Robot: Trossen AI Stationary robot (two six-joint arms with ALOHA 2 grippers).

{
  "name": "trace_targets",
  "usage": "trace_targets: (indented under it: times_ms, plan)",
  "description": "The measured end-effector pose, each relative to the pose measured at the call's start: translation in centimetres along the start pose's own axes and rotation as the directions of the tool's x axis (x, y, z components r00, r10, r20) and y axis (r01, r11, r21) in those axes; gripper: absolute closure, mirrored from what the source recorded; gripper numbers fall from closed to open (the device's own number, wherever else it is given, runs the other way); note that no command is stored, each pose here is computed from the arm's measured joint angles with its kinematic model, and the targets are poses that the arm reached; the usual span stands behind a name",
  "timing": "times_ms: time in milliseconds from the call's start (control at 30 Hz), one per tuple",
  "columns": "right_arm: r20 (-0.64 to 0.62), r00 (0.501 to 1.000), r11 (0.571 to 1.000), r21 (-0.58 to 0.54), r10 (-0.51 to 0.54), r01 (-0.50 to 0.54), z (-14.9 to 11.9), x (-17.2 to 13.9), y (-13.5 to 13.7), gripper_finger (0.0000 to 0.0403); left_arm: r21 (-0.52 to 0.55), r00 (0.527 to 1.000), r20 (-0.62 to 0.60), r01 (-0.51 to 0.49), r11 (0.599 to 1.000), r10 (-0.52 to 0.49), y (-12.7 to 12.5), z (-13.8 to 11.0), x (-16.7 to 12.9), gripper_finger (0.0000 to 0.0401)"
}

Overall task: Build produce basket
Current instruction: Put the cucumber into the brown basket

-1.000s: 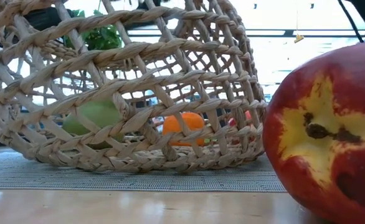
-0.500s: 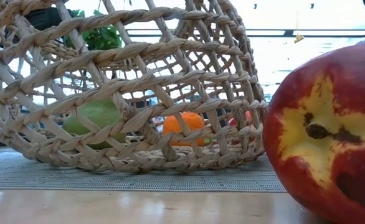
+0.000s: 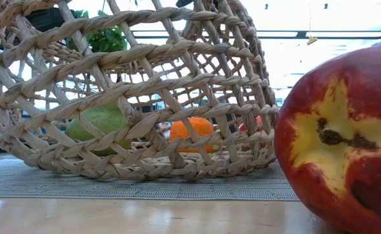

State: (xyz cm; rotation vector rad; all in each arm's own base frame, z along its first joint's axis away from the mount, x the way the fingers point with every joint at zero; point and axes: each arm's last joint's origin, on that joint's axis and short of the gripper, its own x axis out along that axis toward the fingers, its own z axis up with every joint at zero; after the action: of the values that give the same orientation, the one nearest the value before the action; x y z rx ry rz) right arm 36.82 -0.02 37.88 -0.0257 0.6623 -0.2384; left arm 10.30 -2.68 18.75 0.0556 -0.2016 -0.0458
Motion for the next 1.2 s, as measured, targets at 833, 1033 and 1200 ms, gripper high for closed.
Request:
trace_targets:
  times_ms: [833,1033,1200]
  plan:
    - [0.128,0.99,0.98,0.199,-0.051,0.024,-7.9,-4.1,-4.4,0.003,0.0,1.0,0.0,0.0,1.0,0.0,0.0,0.0,0.0,0.0368]
    - [-0.042,0.981,0.936,0.295,-0.19,0.194,-11.4,-4.1,-6.7,0.003,0.0,1.0,0.0,0.0,1.0,0.0,0.0,0.0,0.0,0.0373]
    - [-0.157,0.945,0.871,0.368,-0.286,0.324,-14.1,-3.4,-8.3,0.003,0.0,1.0,0.0,0.0,1.0,0.0,0.0,0.0,0.0,0.0366]
